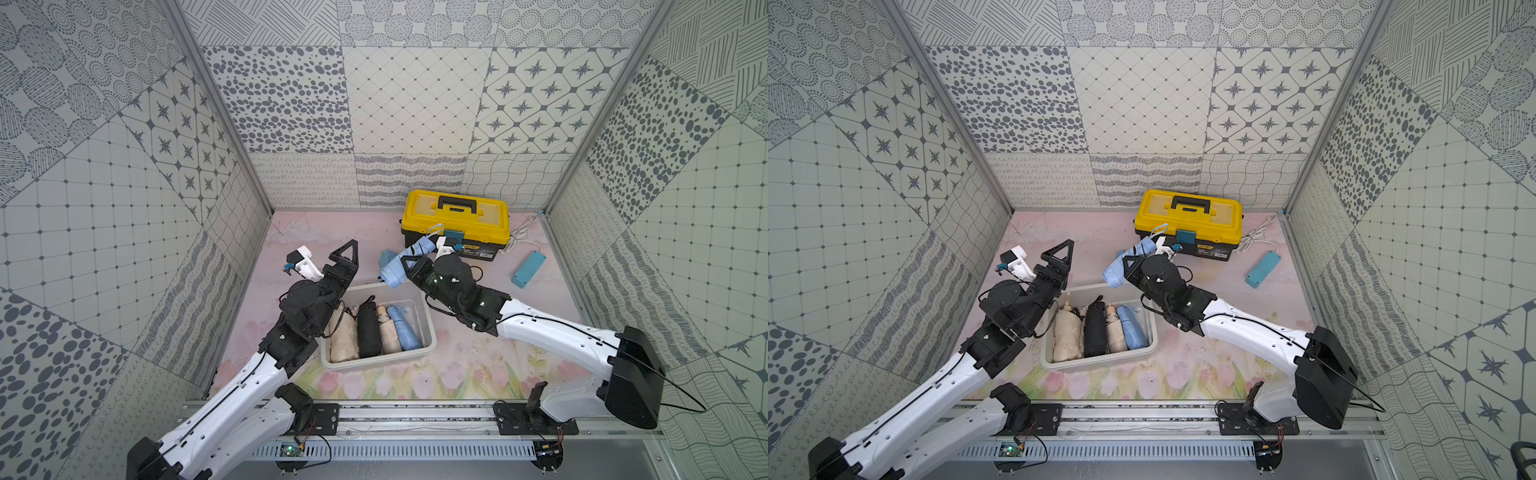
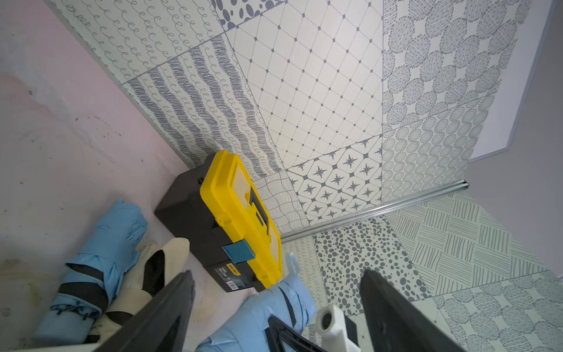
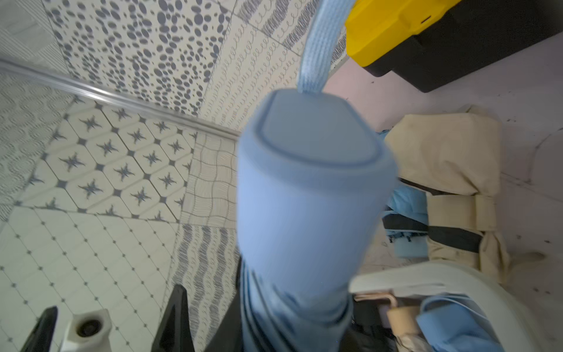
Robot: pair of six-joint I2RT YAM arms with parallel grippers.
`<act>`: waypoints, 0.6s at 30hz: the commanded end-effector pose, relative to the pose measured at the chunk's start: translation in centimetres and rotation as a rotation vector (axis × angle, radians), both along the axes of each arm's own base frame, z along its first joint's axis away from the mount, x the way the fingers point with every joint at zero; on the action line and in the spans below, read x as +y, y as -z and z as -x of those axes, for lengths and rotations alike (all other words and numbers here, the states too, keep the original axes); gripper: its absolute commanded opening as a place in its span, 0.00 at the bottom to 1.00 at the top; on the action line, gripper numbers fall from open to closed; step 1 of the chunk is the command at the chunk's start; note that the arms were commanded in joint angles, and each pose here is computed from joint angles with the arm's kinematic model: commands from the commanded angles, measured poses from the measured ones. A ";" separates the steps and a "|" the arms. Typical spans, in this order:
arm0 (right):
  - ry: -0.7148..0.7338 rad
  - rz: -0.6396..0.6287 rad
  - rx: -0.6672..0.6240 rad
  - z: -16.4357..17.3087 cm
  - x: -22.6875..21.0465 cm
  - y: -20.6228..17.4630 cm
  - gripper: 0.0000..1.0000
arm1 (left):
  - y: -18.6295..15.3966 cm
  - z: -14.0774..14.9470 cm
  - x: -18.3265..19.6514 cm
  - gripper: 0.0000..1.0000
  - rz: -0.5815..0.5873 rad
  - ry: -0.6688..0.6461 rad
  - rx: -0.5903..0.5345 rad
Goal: Put the umbrella into the storage box
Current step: Place the umbrella in the storage box.
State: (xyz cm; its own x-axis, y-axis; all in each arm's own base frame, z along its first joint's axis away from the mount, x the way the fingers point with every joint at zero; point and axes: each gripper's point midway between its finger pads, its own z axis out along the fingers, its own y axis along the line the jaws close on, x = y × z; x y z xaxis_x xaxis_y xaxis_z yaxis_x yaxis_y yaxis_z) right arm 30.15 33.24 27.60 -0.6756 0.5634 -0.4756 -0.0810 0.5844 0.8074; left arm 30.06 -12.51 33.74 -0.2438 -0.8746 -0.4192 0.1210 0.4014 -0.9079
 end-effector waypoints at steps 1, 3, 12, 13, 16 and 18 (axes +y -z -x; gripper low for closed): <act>-0.182 0.278 0.039 3.0 -1.3 1.3 0.15 | 5.9 2.6 1.5 0.90 -0.348 0.028 0.280; -0.249 0.363 0.084 4.0 -1.4 2.0 0.15 | 6.3 3.4 2.0 0.89 -0.426 0.040 0.331; -0.444 0.661 0.261 5.9 -1.5 4.3 0.14 | 9.6 6.7 5.4 0.88 -0.642 0.064 0.601; -0.458 0.687 0.281 6.0 -1.4 4.5 0.14 | 10.0 6.9 5.7 0.88 -0.637 0.069 0.626; -0.499 0.774 0.328 6.3 -1.2 5.4 0.13 | 11.2 7.6 6.3 0.88 -0.586 0.087 0.697; -0.521 0.834 0.329 6.3 -0.9 5.8 0.14 | 11.8 7.9 6.6 0.87 -0.565 0.101 0.732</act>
